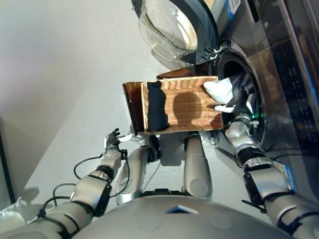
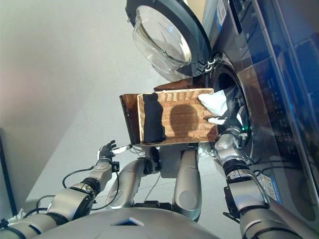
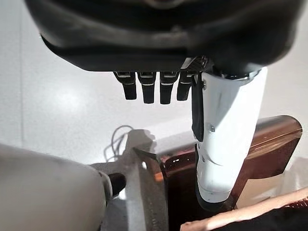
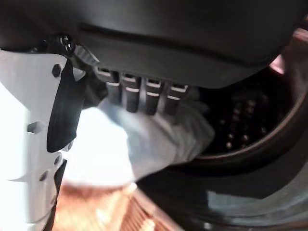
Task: Pick up the clothes and place them into the washing machine
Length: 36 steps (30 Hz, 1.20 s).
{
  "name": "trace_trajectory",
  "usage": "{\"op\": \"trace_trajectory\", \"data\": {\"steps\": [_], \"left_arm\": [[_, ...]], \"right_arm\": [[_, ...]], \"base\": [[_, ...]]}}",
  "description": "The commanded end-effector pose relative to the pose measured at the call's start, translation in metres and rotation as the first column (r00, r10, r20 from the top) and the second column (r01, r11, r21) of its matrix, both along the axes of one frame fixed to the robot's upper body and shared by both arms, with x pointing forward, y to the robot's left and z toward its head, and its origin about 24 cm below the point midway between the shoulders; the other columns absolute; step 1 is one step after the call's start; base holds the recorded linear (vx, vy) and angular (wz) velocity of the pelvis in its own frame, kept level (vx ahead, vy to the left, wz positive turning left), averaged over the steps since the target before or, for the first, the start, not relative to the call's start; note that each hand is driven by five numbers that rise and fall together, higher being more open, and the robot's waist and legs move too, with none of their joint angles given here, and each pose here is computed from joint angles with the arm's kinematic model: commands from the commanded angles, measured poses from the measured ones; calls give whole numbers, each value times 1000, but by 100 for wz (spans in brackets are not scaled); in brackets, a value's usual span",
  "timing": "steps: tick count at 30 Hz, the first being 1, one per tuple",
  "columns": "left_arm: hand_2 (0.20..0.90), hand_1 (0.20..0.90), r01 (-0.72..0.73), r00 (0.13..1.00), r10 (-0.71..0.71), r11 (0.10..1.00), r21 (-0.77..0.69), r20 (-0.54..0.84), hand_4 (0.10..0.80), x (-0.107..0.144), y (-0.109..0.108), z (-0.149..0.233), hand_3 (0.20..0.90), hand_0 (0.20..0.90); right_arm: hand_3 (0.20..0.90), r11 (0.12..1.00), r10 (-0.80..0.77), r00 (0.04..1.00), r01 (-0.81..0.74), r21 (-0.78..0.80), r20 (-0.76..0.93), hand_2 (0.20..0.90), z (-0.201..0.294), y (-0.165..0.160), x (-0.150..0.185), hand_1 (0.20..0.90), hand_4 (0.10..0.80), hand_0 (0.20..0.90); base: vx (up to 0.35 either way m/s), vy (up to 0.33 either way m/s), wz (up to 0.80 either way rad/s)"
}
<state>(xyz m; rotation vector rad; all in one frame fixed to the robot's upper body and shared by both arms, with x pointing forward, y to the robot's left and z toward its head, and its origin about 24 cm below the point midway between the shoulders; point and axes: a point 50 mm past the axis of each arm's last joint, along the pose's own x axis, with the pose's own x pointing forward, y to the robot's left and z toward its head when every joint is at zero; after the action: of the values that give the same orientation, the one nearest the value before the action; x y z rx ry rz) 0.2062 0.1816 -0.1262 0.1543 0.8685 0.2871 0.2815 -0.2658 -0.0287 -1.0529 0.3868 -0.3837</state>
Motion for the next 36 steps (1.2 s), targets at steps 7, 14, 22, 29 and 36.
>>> {"op": "trace_trajectory", "data": {"steps": [7,14,22,29,36], "left_arm": [[900,900,-64,998,63,993,97,12,800,-12,33,0,900,900],[900,900,-59,998,59,992,108,4,800,-19,32,-3,900,900],[900,900,-63,998,60,992,105,33,800,-12,29,0,900,900],[900,900,-69,997,66,991,112,29,800,-16,28,-1,900,900],[900,900,-59,998,56,992,113,29,800,-16,28,-1,900,900]], "right_arm": [[900,923,184,981,-153,-353,56,900,36,-8,18,900,800,900],[900,895,198,979,-163,-415,42,900,25,-2,10,900,800,900],[900,861,191,981,-156,-484,23,900,25,1,14,900,800,900],[900,829,231,971,-165,-534,58,900,26,9,15,900,800,900],[900,748,332,942,-299,-592,-57,900,25,20,22,900,800,900]], "base": [[3,-8,0],[50,-15,2],[4,-13,4],[-11,2,1],[0,0,0]]}}
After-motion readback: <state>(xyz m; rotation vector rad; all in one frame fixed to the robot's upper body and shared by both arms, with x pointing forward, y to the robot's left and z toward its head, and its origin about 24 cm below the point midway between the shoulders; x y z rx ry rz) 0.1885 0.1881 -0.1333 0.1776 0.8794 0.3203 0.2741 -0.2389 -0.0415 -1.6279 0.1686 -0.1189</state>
